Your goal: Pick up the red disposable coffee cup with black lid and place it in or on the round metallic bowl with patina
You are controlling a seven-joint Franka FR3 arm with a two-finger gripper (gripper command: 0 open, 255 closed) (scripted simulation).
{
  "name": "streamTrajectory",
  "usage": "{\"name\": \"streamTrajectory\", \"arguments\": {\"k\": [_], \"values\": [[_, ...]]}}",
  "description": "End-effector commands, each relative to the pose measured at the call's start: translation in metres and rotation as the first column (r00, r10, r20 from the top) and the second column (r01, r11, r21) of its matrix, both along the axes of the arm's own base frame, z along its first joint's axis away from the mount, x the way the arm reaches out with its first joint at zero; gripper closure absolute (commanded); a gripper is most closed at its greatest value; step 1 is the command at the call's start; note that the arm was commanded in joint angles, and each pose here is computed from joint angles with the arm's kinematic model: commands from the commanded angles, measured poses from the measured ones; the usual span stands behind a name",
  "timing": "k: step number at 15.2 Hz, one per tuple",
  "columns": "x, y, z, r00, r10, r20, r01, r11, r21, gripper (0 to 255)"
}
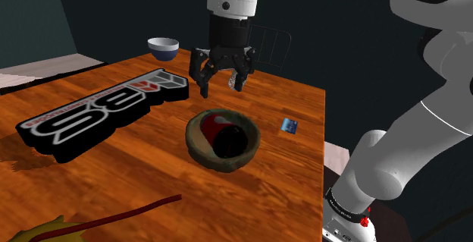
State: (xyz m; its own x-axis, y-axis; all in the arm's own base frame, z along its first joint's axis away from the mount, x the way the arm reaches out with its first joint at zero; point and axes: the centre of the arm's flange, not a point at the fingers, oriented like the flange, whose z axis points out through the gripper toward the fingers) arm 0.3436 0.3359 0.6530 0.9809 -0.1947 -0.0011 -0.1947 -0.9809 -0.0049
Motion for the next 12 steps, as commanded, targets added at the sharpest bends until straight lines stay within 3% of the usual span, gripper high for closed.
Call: {"name": "streamTrajectory", "arguments": {"k": [1,3,7,12], "values": [[0.000,0.000,0.000,1.000,0.000,0.000,0.000,1.000,0.000,0],[0.000,0.000,0.000,1.000,0.000,0.000,0.000,1.000,0.000,0],[0.000,0.000,0.050,1.000,0.000,0.000,0.000,1.000,0.000,0],[0.000,0.000,0.050,1.000,0.000,0.000,0.000,1.000,0.000,0]]}}
